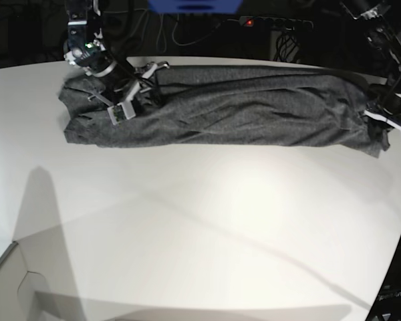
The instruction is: Layout the t-shirt on the table in an organized manner, then fold the t-shirt properly
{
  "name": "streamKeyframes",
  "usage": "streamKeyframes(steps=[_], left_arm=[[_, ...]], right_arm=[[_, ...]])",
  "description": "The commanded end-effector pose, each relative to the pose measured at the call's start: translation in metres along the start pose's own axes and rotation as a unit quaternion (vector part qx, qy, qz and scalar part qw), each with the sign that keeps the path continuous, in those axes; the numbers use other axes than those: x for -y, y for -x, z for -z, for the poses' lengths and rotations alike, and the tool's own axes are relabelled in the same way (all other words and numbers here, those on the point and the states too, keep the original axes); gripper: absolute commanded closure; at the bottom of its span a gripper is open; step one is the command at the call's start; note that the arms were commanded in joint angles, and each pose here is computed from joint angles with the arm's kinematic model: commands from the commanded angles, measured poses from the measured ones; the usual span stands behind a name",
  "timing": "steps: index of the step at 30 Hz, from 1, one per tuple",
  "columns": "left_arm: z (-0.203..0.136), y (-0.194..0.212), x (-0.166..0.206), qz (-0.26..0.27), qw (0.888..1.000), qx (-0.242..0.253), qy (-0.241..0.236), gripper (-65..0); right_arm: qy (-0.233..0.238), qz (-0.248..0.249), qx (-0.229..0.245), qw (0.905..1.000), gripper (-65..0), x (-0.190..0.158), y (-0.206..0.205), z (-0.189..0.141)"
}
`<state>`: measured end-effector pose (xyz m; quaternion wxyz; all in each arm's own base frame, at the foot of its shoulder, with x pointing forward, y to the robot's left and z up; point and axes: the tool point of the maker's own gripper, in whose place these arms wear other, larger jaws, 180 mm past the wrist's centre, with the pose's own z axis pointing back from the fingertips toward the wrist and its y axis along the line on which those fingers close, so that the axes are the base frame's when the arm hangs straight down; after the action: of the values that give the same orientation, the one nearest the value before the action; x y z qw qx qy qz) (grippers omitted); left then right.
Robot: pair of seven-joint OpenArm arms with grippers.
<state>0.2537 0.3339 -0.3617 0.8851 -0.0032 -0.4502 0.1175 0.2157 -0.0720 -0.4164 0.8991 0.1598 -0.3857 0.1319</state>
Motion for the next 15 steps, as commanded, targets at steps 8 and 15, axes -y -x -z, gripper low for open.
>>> streamKeyframes(steps=[8,15], left_arm=[[0.014,-0.035,-0.016,-0.024,0.998,0.038,-0.044,0.0],[0.027,-0.062,-0.029,-0.026,0.997,0.053,-0.048,0.0]], right_arm=[[-0.002,-0.006,0.033,0.9994,-31.7,0.008,-0.028,0.015],[0.000,-0.010,0.048,0.9988,-31.7,0.012,-0.043,0.021]])
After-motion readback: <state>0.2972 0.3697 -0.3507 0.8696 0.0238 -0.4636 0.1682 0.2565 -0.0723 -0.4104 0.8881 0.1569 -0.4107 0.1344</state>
